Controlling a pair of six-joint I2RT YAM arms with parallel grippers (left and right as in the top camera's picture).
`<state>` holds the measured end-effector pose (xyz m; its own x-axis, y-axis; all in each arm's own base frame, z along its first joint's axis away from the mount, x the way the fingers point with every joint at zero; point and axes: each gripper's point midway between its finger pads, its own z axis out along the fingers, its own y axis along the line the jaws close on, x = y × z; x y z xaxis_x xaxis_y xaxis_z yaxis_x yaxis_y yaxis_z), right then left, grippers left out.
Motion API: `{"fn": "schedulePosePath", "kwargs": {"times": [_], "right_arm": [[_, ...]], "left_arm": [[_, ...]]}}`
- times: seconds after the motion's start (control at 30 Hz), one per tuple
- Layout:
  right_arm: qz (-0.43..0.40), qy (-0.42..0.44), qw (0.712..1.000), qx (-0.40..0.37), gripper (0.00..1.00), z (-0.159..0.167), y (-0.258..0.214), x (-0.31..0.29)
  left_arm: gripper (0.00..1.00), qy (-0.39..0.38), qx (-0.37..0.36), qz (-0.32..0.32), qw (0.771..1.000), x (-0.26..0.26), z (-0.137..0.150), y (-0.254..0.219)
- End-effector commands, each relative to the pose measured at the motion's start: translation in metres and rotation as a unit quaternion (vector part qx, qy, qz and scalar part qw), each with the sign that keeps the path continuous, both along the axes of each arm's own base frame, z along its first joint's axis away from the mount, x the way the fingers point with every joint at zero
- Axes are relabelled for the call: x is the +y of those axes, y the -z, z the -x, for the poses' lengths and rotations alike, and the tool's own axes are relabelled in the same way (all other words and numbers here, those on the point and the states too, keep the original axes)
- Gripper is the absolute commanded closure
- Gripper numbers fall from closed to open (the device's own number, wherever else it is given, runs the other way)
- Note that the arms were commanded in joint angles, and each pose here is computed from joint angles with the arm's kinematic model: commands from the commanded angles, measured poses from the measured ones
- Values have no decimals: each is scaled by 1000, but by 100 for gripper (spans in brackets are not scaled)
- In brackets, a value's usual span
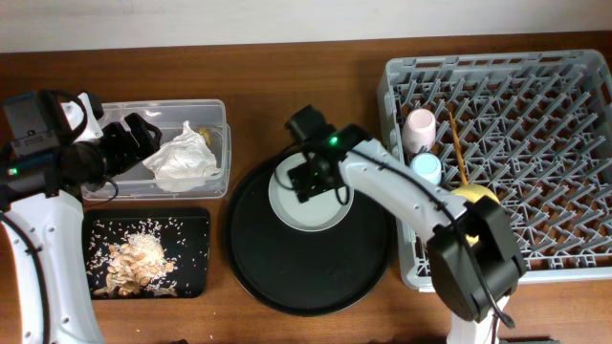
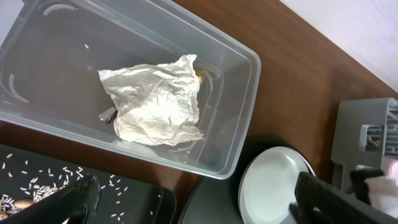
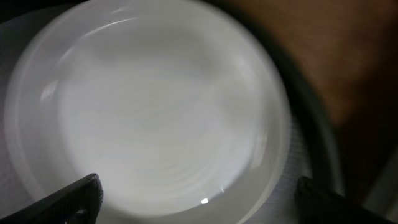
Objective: Sort waste into correct bins and load items into the dishwasher rack
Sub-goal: 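Grasp the yellow bowl with the right gripper and set it in the rack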
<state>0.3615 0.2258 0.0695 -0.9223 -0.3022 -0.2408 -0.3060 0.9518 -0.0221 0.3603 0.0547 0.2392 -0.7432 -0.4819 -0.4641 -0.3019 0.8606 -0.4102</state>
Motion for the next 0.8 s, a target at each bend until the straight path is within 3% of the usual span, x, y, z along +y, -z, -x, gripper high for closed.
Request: {"fn": "schedulePosePath", "kwargs": {"times": [0.0, 0.03, 0.07, 0.1, 0.13, 0.17, 0.2, 0.33, 0.4, 0.53, 0.77], "right_arm": [[-17, 58, 998, 33, 1, -8, 18, -22], [-23, 61, 997, 46, 1, -6, 26, -23], [-19, 62, 997, 50, 8, -4, 34, -25], [-19, 62, 997, 51, 36, -3, 42, -26], [-18, 62, 997, 53, 55, -2, 47, -26], [-15, 62, 996, 56, 67, 0, 52, -27], [1, 66, 996, 54, 73, -1, 57, -33], [27, 87, 995, 41, 70, -1, 65, -45], [23, 86, 995, 39, 77, -2, 62, -43], [-3, 74, 997, -13, 78, -16, 3, -37], [59, 82, 995, 6, 78, -12, 38, -56]], "left_arm": [[1, -3, 0, 0, 1000, 1, 0, 0], [1, -2, 0, 0, 1000, 1, 0, 0], [1, -2, 0, 1, 1000, 1, 0, 0], [1, -3, 0, 0, 1000, 1, 0, 0], [1, -2, 0, 0, 1000, 1, 0, 0], [1, -3, 0, 0, 1000, 1, 0, 0], [1, -2, 0, 0, 1000, 1, 0, 0], [1, -2, 0, 1, 1000, 1, 0, 0], [1, -2, 0, 1, 1000, 1, 0, 0], [1, -3, 0, 0, 1000, 1, 0, 0], [1, -3, 0, 0, 1000, 1, 0, 0]]}}
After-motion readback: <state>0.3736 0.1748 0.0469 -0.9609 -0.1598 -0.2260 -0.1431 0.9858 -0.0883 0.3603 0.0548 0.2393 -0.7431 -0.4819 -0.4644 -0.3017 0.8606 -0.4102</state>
